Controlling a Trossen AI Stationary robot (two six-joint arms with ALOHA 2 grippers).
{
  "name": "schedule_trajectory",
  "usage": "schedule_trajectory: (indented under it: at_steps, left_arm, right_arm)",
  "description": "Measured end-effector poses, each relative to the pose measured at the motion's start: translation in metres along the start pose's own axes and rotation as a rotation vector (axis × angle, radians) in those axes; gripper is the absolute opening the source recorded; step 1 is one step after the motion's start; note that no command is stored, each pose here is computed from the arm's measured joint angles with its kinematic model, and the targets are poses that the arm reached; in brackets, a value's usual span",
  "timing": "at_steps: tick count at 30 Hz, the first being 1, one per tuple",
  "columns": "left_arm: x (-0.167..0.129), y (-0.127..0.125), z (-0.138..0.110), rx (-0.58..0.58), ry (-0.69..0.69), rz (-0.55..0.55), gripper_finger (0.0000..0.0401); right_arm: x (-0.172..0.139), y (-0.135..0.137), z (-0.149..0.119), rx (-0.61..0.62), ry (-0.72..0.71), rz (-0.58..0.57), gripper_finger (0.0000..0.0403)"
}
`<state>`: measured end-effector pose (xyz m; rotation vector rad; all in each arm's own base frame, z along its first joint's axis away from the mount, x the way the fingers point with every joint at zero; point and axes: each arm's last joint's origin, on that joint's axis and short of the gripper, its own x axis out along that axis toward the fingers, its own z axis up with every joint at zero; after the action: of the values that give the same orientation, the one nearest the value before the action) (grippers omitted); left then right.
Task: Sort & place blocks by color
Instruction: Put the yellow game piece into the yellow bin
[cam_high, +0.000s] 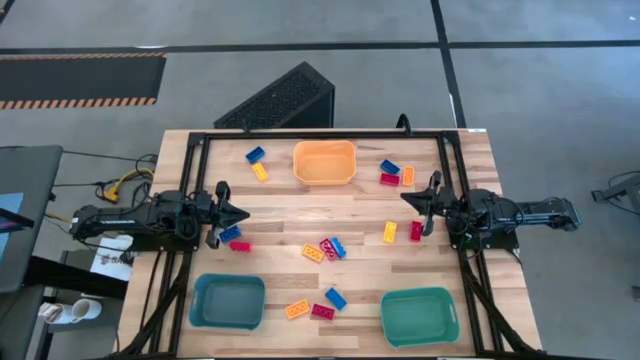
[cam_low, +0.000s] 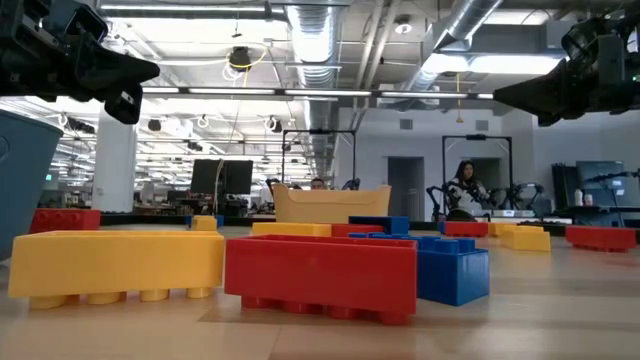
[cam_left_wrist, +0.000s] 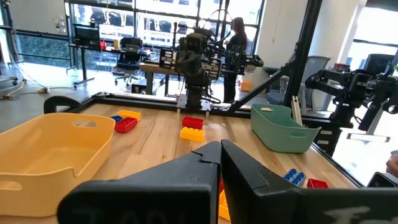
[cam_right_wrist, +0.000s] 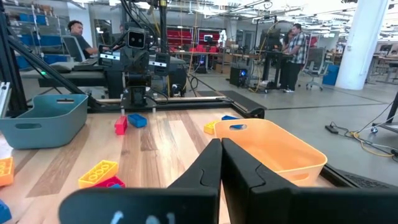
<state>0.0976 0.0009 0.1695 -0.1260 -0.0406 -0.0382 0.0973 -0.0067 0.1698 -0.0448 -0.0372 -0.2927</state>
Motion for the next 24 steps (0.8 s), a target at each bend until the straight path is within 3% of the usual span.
schedule_trajectory:
  at_steps: [24]
  left_arm:
    - [0.0000, 0.0000, 0.0001, -0.024, 0.000, 0.000, 0.0000]
  right_arm:
    - [0.0000, 0.0000, 0.0000, 0.000, 0.000, 0.000, 0.0027]
